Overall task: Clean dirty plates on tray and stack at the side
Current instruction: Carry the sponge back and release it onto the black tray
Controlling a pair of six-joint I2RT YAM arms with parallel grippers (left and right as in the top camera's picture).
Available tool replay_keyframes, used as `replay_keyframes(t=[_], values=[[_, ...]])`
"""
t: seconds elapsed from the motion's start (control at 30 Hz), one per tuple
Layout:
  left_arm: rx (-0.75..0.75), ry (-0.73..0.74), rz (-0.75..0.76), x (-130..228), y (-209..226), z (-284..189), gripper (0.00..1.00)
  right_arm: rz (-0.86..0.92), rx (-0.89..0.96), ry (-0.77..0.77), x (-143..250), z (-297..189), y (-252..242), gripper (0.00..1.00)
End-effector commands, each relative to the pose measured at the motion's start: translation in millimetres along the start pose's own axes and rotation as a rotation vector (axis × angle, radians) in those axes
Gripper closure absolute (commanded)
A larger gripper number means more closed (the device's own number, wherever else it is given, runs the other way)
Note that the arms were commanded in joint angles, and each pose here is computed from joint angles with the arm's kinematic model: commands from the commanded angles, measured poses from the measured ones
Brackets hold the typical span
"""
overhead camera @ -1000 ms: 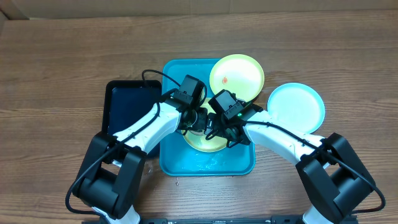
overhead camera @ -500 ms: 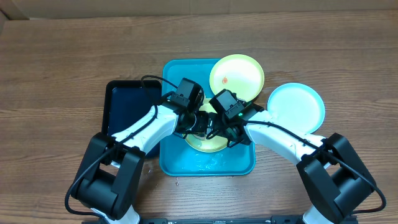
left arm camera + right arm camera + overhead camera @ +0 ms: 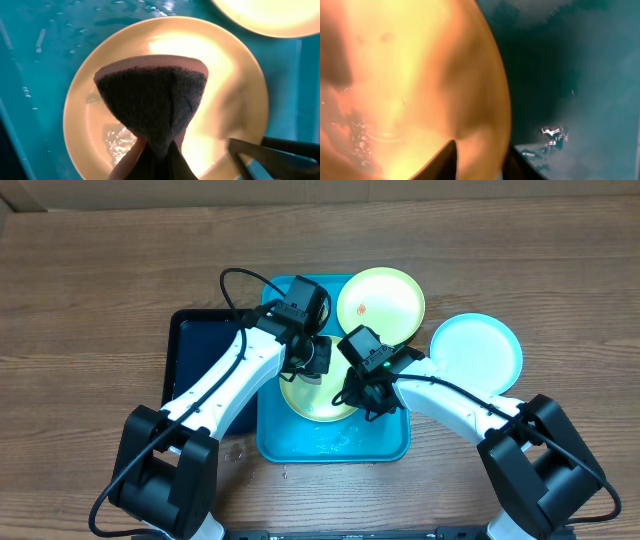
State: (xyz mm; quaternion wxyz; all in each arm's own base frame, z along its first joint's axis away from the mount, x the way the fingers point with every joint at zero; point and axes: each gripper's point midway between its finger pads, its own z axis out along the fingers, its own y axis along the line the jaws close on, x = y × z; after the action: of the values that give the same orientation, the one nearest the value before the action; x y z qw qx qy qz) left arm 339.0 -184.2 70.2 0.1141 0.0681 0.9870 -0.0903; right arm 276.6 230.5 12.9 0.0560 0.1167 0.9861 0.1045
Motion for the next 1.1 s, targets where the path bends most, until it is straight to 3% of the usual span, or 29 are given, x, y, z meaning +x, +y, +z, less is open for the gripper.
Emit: replay_keyframes(t=[0.0,0.3,0.47,0.6,0.77,0.9,1.07], values=[[-0.066,0.007,0.009,5.1,14.7,15.3,0.96,-0.002,-0.016,-0.005,-0.1,-2.7,4.1,0.82],[-0.104,0.128,-0.047,41.3,30.6,68.9,0.96,-0.003,-0.016,-0.005,-0.1,-2.7,4.1,0.86],[0.080,0.209,-0.041,53.9,-0.4,71.5,0.96,-0.003,-0.016,-0.006,-0.2,-2.7,4.0,0.89],[0.220,0.141,-0.047,28.1,-22.5,39.5,0.96,-0.007,-0.016,-0.006,-0.2,-2.7,4.0,0.88],[0.272,-0.083,-0.067,-25.8,-16.3,-31.7,0.96,-0.006,-0.016,-0.006,-0.2,-2.7,4.0,0.85],[0.143,-0.241,-0.151,-49.1,33.7,-79.4,0.96,-0.006,-0.016,-0.006,-0.3,-2.7,4.0,0.85],[-0.169,-0.224,-0.370,-22.8,124.8,-100.4,0.96,-0.007,-0.020,-0.009,-0.7,-2.7,5.1,0.90]])
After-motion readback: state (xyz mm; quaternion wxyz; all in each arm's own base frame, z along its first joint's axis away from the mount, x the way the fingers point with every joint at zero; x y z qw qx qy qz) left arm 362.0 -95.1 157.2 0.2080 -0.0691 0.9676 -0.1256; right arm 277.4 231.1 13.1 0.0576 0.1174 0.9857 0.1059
